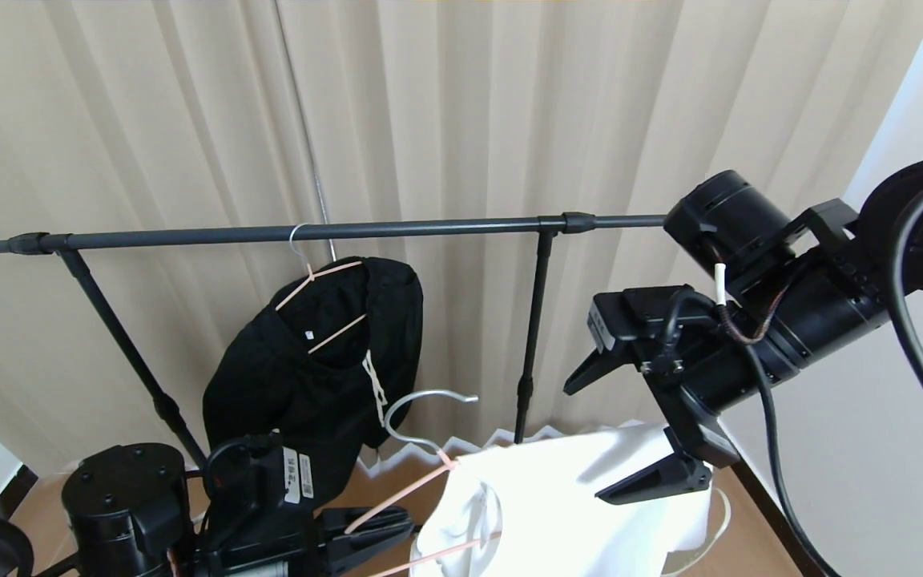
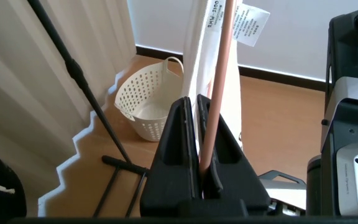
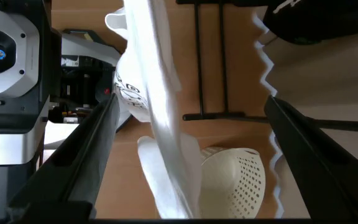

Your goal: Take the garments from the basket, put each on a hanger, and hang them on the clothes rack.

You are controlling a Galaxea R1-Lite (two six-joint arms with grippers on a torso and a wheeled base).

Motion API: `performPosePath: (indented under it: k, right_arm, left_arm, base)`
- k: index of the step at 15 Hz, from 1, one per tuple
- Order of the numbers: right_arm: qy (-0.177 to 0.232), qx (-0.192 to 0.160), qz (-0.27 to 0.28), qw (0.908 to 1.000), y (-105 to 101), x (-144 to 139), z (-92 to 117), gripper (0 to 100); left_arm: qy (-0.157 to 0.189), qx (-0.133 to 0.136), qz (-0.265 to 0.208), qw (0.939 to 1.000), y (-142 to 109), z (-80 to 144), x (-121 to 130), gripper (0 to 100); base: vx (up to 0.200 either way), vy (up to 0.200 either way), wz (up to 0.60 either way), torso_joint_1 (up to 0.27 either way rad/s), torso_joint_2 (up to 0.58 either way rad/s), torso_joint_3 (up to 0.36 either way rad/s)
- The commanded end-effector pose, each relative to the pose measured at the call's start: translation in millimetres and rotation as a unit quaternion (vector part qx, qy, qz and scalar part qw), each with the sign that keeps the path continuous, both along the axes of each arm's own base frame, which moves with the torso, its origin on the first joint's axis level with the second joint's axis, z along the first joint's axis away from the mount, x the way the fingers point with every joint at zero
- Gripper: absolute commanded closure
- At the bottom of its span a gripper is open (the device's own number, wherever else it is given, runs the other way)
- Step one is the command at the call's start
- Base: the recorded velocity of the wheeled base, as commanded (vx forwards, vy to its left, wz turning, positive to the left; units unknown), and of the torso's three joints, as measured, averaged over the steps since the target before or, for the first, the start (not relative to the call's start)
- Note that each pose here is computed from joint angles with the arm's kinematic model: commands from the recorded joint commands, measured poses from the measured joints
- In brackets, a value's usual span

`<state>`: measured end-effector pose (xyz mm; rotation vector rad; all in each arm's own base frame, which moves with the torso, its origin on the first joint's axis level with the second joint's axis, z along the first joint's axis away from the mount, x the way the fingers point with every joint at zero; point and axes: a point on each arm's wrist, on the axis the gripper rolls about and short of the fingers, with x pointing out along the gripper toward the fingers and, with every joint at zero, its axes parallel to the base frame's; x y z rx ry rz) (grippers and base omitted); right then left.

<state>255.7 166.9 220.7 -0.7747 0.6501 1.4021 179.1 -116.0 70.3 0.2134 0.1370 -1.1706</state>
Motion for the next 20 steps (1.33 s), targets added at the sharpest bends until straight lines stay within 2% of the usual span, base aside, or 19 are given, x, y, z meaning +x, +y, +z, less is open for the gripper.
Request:
performPosePath:
  k: [1,4,10,20]
  right_arm:
    - [0.013,-0.008,0.011,0.9998,10.1,2.9,-9.8,0]
    - [-0.005,0.006,0.015,0.9999,17.6,5.4,-11.1,0]
    - [0.006,0.0,0.017,0.9998,25.3,11.7,-22.1,0]
    - [0.003,0.002,0.017,0.9999,25.9,12.6,-20.5,0]
  left_arm:
    - [-0.001,0.0,0.001,1.0,-0.3,0.1,0.1,100]
    - [-0.001,0.0,0.001,1.0,-0.1,0.3,-0.3,100]
    - [-0.003,-0.001,0.004,1.0,0.2,0.9,0.6,100]
    - [-0.007,-0.001,0.017,0.9998,-0.7,1.8,3.2,100]
  base:
    - [0.0,0.0,0.0,0.0,0.0,0.0]
    - [0.0,0.0,0.0,0.0,0.0,0.0]
    - [0.0,0.0,0.0,0.0,0.0,0.0]
    - [0.0,0.0,0.0,0.0,0.0,0.0]
